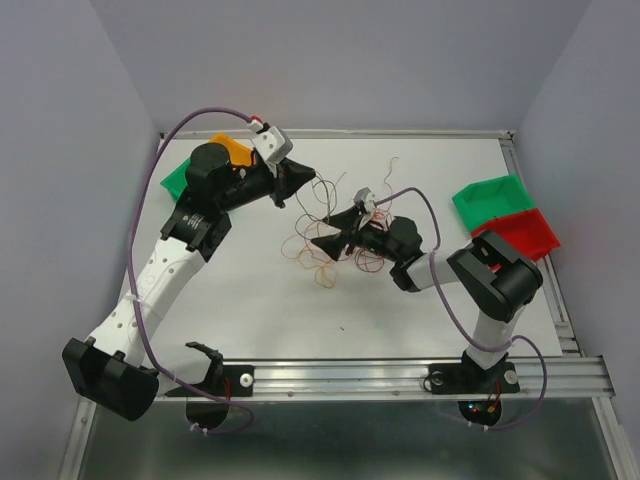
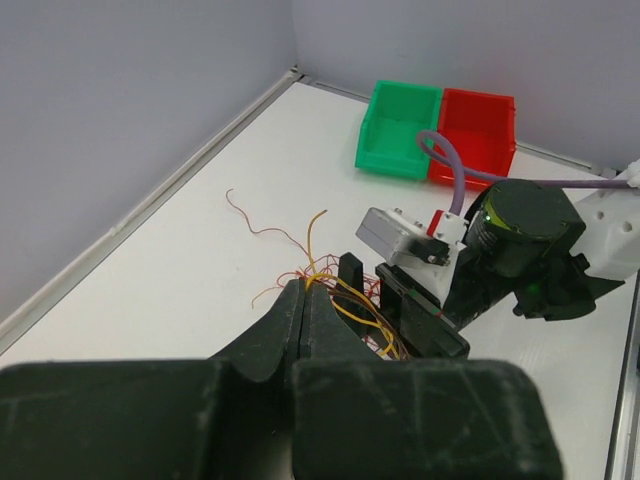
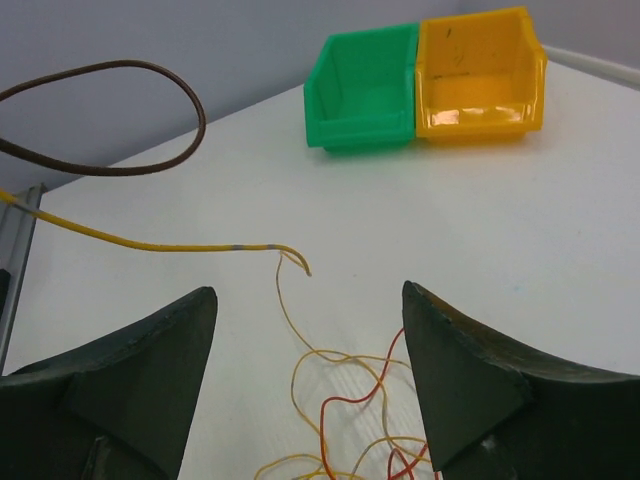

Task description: Untangle the cables

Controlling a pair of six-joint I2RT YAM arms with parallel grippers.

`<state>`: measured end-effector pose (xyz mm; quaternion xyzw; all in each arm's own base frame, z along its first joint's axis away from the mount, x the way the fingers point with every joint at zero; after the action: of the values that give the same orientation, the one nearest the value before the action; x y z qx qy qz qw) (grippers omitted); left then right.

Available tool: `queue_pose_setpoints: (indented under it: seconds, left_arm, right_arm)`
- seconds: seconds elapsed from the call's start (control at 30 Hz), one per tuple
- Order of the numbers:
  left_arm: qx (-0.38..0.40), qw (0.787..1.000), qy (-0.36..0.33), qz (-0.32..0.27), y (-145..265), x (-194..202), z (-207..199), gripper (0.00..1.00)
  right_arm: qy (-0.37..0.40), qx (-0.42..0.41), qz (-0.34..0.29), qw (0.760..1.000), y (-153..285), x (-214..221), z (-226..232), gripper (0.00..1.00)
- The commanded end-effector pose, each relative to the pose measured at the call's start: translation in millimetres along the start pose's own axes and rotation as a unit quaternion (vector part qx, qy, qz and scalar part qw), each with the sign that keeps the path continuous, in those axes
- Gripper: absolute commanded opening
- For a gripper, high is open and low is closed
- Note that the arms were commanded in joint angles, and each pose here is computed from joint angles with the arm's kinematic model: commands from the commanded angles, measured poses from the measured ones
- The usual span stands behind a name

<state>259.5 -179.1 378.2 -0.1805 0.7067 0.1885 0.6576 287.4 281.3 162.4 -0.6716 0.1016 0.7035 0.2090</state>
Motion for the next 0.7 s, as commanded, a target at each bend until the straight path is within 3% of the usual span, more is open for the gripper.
queue_pose_setpoints:
  seconds: [0.0, 0.03, 0.07, 0.1, 0.13, 0.27, 0.37, 0.43, 0.5, 0.53, 0.57, 0.6, 0.67]
  left_arm:
    - [0.037, 0.999, -0.005, -0.016, 1, -7, -10, 0.00]
    - [0.038, 0.999, -0.005, -0.014, 1, -7, -10, 0.00]
    - [0.035, 0.999, -0.004, -0.011, 0, -6, -8, 0.00]
    - [0.033, 0.999, -0.007, -0.010, 0, -5, -8, 0.00]
    - [0.028, 1.000, -0.012, -0.008, 0, -4, -6, 0.00]
    - [-0.044, 0.998, -0.034, -0.004, 4, 3, 8, 0.24]
    - [-0.080, 0.995, -0.052, 0.004, 4, 16, 18, 0.48]
    - [-0.090, 0.994, -0.055, 0.011, 2, 24, 23, 0.49]
    - [-0.091, 0.994, -0.048, 0.023, -3, 30, 27, 0.33]
    - [-0.089, 0.995, -0.047, 0.026, -4, 31, 28, 0.33]
    - [-0.089, 0.995, -0.045, 0.029, -7, 32, 29, 0.35]
    - [-0.089, 0.994, -0.047, 0.031, -8, 32, 30, 0.48]
    - [-0.103, 0.993, -0.052, 0.041, -8, 38, 34, 0.57]
  right_arm:
    - [0.066, -0.040, -0.153, 0.985, -13, -54, 9, 0.68]
    - [0.067, -0.040, -0.157, 0.984, -11, -53, 9, 0.43]
    - [0.065, -0.038, -0.158, 0.985, -10, -53, 10, 0.30]
    - [0.064, -0.028, -0.162, 0.984, -8, -56, 9, 0.09]
    - [0.060, -0.018, -0.162, 0.985, -5, -56, 9, 0.03]
    - [0.024, 0.070, -0.167, 0.983, 21, -58, 5, 0.01]
    - [-0.023, 0.191, -0.146, 0.970, 47, -54, -5, 0.00]
    - [-0.031, 0.207, -0.124, 0.970, 56, -48, -3, 0.01]
    - [-0.021, 0.183, -0.108, 0.977, 60, -45, 4, 0.01]
    - [-0.018, 0.172, -0.103, 0.979, 60, -44, 5, 0.01]
    - [-0.017, 0.168, -0.093, 0.981, 60, -40, 6, 0.01]
    - [-0.020, 0.171, -0.089, 0.981, 60, -40, 5, 0.01]
    - [-0.026, 0.190, -0.058, 0.980, 59, -34, 1, 0.00]
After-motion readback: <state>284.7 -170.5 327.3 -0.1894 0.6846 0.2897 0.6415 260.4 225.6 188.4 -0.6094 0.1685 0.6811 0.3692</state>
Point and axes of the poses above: each gripper's point midway between its finger pads, its own y axis back along the fingers, its own z axis along the line the jaws close on, x = y × z, the point moved 8 cm from there along y, back along the fingers, and after that the axes turned 6 degrees about y, right-handed, at the moved point
